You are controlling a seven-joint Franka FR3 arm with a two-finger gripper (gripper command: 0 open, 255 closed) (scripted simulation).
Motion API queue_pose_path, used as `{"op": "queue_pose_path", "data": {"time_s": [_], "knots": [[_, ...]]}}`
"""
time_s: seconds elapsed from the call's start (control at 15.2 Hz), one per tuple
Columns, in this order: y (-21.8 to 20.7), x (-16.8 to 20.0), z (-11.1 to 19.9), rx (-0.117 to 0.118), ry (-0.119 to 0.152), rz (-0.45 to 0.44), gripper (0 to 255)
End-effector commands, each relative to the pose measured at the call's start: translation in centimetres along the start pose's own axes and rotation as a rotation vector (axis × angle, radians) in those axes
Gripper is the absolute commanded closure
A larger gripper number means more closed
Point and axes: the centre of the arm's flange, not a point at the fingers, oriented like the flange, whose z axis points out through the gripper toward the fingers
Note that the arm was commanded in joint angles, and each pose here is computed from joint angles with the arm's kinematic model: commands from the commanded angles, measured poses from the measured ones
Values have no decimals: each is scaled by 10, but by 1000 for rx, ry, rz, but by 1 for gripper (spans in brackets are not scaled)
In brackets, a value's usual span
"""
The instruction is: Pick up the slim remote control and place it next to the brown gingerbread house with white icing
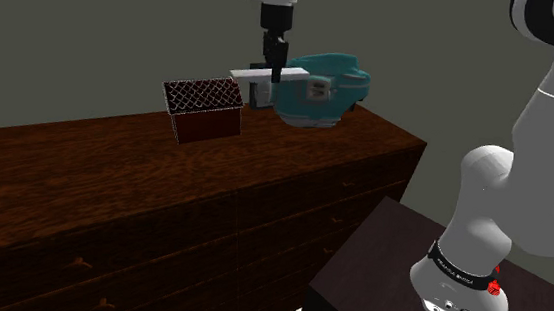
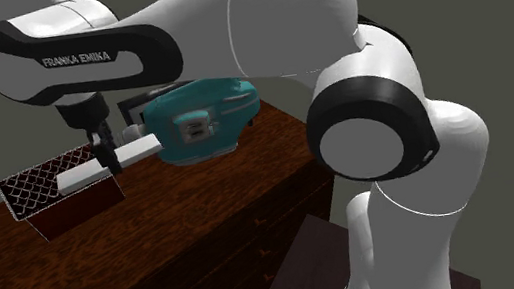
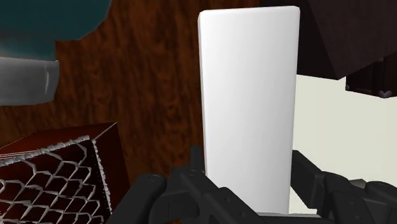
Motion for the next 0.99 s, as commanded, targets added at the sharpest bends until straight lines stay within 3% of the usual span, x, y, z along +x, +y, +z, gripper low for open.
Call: {"op": "queue_pose_path", "data": {"time_s": [0.0, 0.2, 0.92], "knots": [[-4, 29, -1, 0, 1, 0, 255], [-9, 66, -1, 0, 1, 0, 255], [-10, 66, 57, 0, 1, 0, 255]]}}
